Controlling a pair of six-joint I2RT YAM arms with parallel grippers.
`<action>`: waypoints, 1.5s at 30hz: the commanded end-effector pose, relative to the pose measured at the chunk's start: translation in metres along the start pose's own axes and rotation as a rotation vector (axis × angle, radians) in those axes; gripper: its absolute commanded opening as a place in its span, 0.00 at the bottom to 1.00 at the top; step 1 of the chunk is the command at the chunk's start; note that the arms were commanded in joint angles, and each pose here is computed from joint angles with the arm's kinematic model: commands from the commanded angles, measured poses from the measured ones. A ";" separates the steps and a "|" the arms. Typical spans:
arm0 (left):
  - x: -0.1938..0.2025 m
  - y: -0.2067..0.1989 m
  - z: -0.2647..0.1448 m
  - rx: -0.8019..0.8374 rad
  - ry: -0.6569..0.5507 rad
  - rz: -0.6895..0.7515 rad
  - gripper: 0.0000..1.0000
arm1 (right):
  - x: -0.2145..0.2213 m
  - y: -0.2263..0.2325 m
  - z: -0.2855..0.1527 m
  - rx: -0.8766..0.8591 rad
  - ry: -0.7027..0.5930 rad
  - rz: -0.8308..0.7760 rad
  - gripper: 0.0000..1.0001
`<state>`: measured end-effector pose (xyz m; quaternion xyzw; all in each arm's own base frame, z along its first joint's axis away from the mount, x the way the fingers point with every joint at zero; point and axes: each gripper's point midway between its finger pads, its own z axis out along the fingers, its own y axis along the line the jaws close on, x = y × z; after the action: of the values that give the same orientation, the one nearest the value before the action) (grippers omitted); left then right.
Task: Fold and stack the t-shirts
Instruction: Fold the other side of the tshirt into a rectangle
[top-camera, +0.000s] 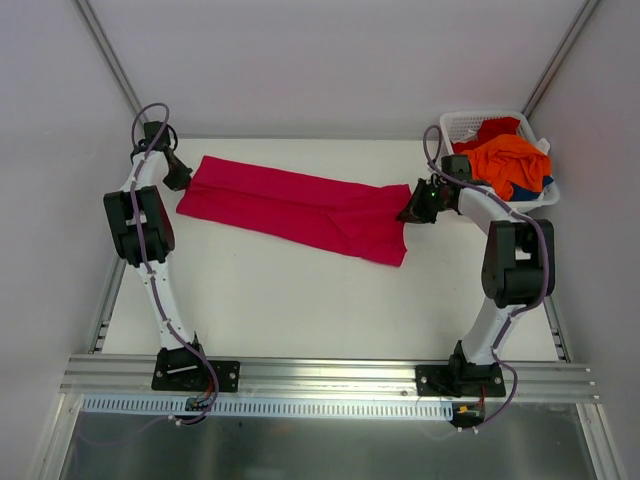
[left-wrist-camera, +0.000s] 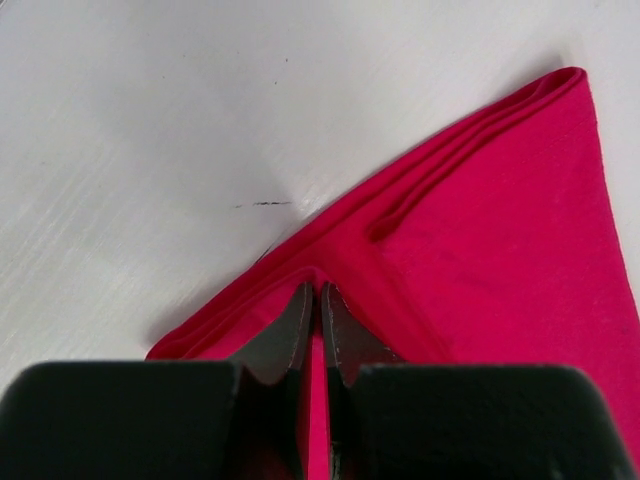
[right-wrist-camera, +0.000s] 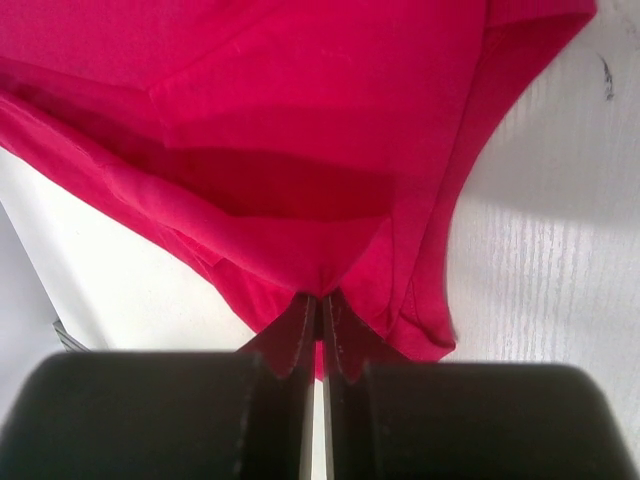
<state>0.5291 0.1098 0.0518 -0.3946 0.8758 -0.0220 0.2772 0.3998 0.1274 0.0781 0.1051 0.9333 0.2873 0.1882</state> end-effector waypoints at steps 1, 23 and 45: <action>-0.009 -0.008 0.004 0.012 -0.024 -0.018 0.00 | -0.021 0.008 -0.005 -0.020 -0.050 -0.028 0.00; -0.043 -0.044 -0.031 0.134 -0.101 0.046 0.82 | -0.033 0.012 0.003 -0.040 -0.044 -0.027 0.00; -0.022 -0.043 -0.133 0.257 -0.108 0.149 0.99 | -0.047 0.071 -0.055 -0.086 -0.122 -0.127 0.90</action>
<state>0.5182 0.0883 0.1726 -0.3120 0.8702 -0.0740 0.3741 0.4382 0.1326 0.1202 0.0867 0.9271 0.2939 0.2160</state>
